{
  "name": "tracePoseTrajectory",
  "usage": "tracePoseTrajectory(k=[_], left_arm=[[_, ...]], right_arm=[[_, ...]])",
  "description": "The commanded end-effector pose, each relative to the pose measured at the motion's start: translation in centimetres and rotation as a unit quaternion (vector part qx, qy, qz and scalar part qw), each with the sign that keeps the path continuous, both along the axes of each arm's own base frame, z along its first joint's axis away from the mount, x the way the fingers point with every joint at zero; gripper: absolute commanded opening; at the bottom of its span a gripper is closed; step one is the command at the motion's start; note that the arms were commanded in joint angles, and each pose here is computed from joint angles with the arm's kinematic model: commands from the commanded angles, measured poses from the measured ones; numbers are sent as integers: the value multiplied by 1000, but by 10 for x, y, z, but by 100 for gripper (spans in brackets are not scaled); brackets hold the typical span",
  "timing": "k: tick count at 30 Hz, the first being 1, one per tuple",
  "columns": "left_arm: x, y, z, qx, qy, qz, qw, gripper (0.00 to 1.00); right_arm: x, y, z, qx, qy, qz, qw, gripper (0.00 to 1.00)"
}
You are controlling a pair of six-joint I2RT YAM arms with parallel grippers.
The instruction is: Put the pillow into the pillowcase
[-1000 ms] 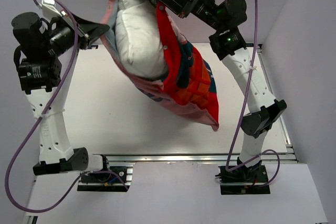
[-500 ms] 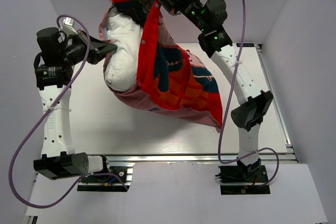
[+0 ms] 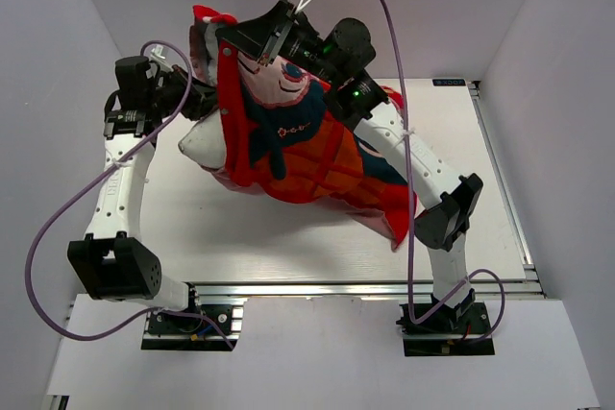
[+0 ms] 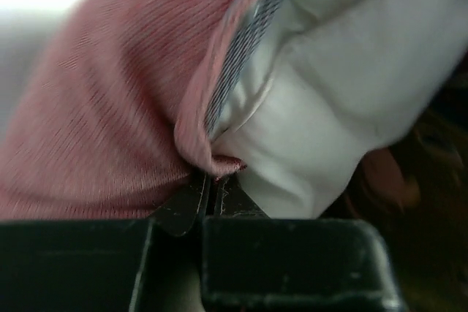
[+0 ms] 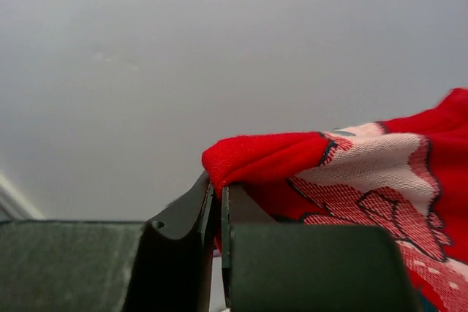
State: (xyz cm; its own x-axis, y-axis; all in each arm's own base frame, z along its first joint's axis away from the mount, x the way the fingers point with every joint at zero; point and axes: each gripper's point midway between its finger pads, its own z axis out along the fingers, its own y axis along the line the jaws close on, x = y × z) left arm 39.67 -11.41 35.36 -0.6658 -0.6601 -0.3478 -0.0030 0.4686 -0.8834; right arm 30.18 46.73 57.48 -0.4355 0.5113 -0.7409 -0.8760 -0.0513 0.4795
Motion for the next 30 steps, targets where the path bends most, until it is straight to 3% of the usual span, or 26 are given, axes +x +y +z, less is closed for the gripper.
tracePoseTrajectory(k=[1, 3, 5, 9, 12, 13, 16, 17, 23, 26, 30], left_arm=[[12, 0, 24, 6, -59, 23, 998, 0], [16, -2, 25, 2, -72, 26, 997, 0], [13, -7, 20, 2, -70, 23, 997, 0], [-9, -30, 19, -18, -86, -21, 996, 3], [-34, -37, 44, -35, -133, -54, 989, 27], [-39, -35, 46, -18, -136, -55, 989, 43], [-44, -20, 89, 35, -191, -30, 980, 57], [-46, -16, 92, 49, -181, -18, 982, 61], [-62, 10, 157, 123, -257, 23, 958, 66], [-76, 5, 155, 140, -259, -8, 956, 61], [-98, 4, 116, 182, -213, -51, 958, 56]], right_arm=[[-94, -51, 99, 121, -80, 79, 986, 0], [-76, -55, 113, 156, -72, 25, 985, 0], [-32, -68, 120, 173, -79, -91, 977, 0], [34, -78, 99, 139, -95, -215, 962, 0], [59, -80, 75, 100, -75, -217, 968, 0], [67, -78, 60, 83, -65, -217, 971, 0], [50, -85, 66, 89, -87, -206, 971, 0], [47, -86, 65, 86, -92, -202, 971, 0], [36, -95, 76, 92, -92, -173, 976, 0], [29, -96, 75, 87, -94, -165, 978, 0], [29, -103, 83, 96, -97, -167, 976, 0]])
